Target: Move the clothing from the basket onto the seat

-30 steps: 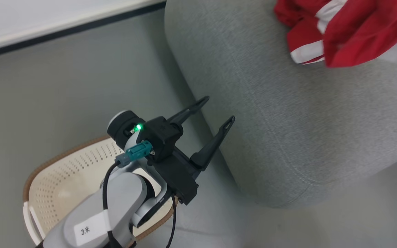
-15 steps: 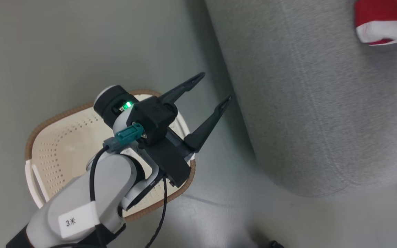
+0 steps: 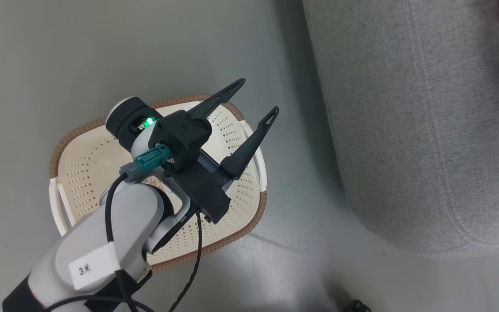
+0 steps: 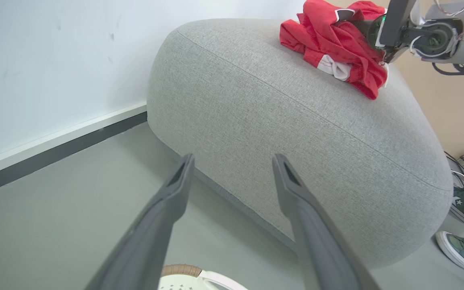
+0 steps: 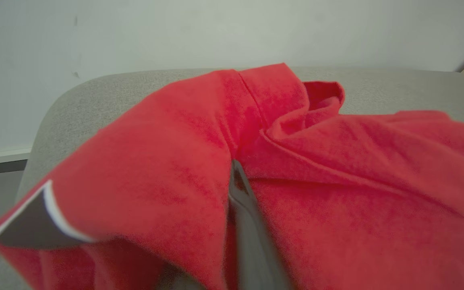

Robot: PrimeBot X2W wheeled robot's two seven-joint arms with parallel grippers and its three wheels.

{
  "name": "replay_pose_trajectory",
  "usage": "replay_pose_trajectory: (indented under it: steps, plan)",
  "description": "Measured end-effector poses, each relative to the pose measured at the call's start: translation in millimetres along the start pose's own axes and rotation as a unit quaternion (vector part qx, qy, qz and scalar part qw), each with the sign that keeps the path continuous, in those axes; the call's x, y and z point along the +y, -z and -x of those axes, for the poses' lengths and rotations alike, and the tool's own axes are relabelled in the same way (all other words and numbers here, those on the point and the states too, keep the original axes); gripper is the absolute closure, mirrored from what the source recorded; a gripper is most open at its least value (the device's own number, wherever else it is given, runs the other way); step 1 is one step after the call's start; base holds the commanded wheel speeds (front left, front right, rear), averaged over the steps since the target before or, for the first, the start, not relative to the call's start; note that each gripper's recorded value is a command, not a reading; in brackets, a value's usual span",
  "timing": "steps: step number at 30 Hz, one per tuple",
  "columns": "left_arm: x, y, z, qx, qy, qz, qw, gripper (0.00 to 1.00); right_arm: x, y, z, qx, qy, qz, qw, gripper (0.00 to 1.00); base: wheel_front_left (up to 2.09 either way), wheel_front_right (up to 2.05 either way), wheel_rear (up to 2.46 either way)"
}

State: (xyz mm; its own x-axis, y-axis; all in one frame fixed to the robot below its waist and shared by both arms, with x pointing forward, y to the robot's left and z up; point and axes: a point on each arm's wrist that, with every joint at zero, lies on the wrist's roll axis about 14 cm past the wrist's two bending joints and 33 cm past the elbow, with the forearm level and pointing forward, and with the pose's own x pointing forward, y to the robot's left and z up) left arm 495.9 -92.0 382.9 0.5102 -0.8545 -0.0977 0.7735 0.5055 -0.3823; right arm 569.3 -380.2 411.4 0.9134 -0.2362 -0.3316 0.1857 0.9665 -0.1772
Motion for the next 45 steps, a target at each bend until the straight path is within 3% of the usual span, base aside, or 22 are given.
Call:
replay_pose_trajectory:
  steps: [12,22,34,45]
  plan:
    - [-3,-19,10,-0.015,-0.018,-0.018,1.000,0.00,-15,-3,20,0.043,0.007,0.030,0.999,0.00,0.00,0.00,0.00]
    - [-17,-38,24,-0.026,-0.033,-0.030,0.999,0.00,-24,-1,62,0.061,-0.008,0.064,0.996,0.00,0.00,0.00,0.00]
    - [-55,-71,38,-0.063,-0.035,-0.041,0.997,0.00,-34,-29,122,-0.024,-0.024,0.076,0.997,0.00,0.00,0.00,0.00]
    - [-60,-95,75,-0.087,-0.089,-0.056,0.991,0.00,12,-64,171,-0.143,-0.090,0.022,0.985,0.00,0.00,0.00,0.00]
